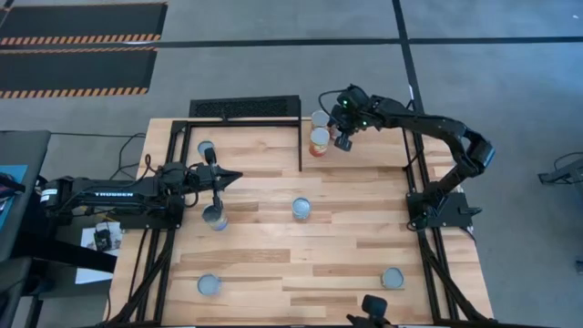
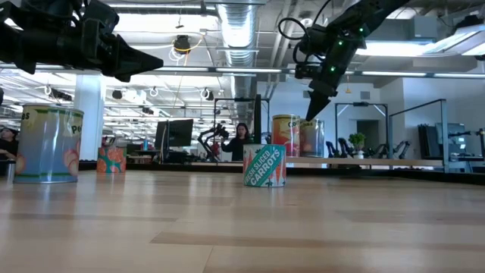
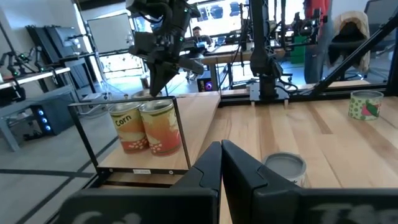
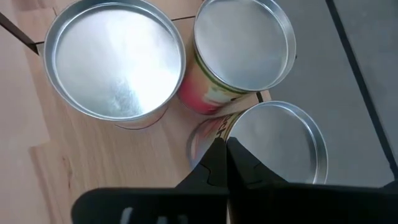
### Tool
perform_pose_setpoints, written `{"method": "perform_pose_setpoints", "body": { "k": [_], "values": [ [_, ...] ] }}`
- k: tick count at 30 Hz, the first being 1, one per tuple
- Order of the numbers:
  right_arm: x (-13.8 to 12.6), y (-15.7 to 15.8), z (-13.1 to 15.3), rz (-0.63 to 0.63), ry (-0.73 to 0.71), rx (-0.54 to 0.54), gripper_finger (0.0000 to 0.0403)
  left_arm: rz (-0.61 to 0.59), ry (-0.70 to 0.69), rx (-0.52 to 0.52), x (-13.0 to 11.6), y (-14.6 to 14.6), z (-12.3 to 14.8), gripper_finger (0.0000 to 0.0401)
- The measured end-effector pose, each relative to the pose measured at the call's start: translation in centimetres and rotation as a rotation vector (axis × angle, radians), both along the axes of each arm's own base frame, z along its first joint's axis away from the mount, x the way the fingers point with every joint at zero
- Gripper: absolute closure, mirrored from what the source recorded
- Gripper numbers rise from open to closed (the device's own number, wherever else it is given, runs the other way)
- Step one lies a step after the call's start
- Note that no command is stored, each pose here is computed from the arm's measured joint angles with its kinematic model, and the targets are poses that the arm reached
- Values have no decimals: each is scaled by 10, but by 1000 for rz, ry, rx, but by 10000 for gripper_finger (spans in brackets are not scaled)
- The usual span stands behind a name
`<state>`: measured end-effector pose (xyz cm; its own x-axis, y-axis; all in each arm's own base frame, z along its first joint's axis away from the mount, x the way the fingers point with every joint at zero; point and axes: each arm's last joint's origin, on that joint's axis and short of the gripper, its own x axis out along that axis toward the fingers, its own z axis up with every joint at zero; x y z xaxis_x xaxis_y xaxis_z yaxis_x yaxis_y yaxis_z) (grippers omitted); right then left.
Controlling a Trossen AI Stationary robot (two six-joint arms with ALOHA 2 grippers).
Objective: Pick and place cans onto a shelf
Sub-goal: Put the right canned peaches on the shelf
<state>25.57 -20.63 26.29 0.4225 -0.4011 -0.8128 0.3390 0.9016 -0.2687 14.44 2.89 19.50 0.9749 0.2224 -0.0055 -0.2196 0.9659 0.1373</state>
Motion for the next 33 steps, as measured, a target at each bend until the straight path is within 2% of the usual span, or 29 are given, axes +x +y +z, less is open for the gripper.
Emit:
{"method": "perform_pose_setpoints", "body": {
  "k": [14,33],
  "values": [
    [-1,0,-1,4,11,5,395,0,0,0,0,0,0,400],
    [-1,0,0,-7,8,3,331,0,0,0,0,0,0,400]
  ]
}}
